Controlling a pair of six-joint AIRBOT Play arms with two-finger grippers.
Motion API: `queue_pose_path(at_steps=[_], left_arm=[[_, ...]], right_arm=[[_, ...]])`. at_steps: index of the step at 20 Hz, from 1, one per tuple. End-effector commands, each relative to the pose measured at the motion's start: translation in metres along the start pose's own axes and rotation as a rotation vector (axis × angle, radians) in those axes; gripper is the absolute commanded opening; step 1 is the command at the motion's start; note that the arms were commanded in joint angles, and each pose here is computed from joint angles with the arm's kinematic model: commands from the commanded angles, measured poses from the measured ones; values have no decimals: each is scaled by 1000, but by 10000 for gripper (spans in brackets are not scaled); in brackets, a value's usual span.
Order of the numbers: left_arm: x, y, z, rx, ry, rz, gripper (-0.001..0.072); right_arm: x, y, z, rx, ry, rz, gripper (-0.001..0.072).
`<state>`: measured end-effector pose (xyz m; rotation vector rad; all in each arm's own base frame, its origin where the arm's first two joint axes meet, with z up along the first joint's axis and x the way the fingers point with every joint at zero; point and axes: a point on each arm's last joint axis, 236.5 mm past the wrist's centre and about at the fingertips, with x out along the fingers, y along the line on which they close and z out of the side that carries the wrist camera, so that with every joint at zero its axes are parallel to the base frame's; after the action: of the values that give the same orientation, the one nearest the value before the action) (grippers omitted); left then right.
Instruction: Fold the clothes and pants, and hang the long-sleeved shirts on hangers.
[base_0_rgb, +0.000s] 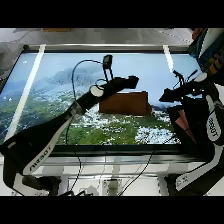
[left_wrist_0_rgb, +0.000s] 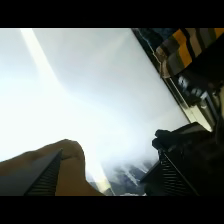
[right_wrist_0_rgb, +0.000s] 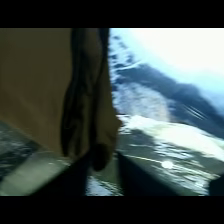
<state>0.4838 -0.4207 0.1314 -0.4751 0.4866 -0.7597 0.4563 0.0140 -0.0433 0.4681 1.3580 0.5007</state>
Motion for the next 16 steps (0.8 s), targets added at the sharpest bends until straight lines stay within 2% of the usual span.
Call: queue_pose_path(at_steps=[1, 4, 10, 11, 12, 13, 14, 15, 16], left_arm=[[-13, 3, 1, 12, 72, -51, 702], [-15, -4, -9, 12, 117, -84, 703], [-14, -5, -11, 22, 121, -84, 702], [-14, -3, -11, 32, 123, -79, 702], [-15, 0, -12, 58, 130, -71, 701], [-15, 4, -15, 98, 140, -58, 697], [-16, 9, -19, 150, 159, -45, 697], [-17, 14, -23, 198, 182, -34, 694], [-21, 21, -28, 260, 215, -22, 651]], right_arm=[[32, 3, -4, 140, -80, 138, 690], [74, 6, -11, 233, -74, 124, 691], [132, 63, 10, 174, -128, 134, 687], [139, 71, 15, 159, -151, 125, 613], [145, 78, 18, 138, -166, 111, 377], [150, 83, 21, 122, -180, 101, 89], [152, 88, 23, 107, -189, 97, 12], [150, 92, 27, 94, -195, 100, 14], [144, 99, 33, 78, -207, 109, 14]])
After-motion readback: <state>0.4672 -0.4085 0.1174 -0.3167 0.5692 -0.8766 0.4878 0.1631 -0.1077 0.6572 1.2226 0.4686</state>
